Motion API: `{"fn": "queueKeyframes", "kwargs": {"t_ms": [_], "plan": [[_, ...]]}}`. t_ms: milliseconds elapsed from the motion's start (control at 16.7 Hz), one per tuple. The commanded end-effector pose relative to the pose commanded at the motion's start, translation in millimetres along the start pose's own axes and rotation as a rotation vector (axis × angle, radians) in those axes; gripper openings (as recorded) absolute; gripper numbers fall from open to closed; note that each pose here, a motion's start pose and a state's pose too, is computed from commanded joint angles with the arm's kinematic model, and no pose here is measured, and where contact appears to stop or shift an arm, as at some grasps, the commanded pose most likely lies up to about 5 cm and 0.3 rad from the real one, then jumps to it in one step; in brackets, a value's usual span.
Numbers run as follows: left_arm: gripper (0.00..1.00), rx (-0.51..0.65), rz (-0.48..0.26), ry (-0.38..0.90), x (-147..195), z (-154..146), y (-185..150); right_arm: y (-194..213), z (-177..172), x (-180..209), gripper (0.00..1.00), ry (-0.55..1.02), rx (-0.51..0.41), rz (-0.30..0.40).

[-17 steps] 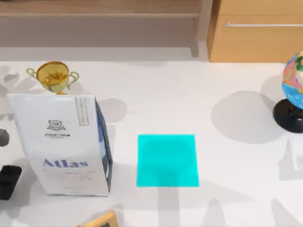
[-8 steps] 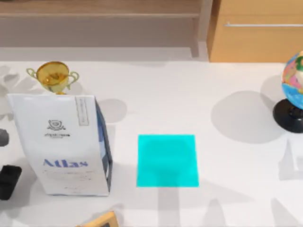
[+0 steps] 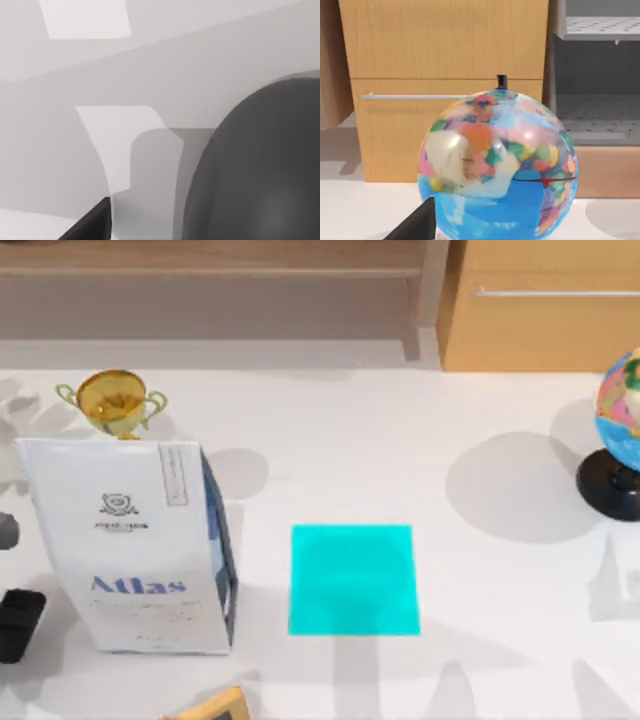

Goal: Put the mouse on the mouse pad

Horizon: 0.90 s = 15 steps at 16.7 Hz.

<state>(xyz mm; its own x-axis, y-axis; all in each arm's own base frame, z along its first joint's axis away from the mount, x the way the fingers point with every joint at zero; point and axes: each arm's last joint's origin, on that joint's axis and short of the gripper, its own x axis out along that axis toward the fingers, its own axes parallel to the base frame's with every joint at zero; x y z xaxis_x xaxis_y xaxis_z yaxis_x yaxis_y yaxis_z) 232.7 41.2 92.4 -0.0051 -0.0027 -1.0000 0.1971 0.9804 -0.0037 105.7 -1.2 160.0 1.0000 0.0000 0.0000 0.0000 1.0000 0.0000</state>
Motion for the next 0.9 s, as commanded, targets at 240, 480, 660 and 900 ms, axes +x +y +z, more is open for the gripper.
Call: {"fn": "queueKeyframes", "kwargs": {"t_ms": [240,480,660,900], "plan": [[0.0,-0.001,0.005,-0.037,-30.1,4.4,3.2,0.0,0.0,0.0,1.0,0.0,0.0,0.0],[0.0,0.001,0.001,-0.022,-69.2,7.0,4.7,0.0,0.0,0.0,1.0,0.0,0.0,0.0],[0.0,0.002,-0.002,-0.016,-102.8,3.8,2.7,0.0,0.0,0.0,1.0,0.0,0.0,0.0],[0.0,0.002,0.004,-0.035,-121.2,1.2,0.5,0.0,0.0,0.0,1.0,0.0,0.0,0.0]]}}
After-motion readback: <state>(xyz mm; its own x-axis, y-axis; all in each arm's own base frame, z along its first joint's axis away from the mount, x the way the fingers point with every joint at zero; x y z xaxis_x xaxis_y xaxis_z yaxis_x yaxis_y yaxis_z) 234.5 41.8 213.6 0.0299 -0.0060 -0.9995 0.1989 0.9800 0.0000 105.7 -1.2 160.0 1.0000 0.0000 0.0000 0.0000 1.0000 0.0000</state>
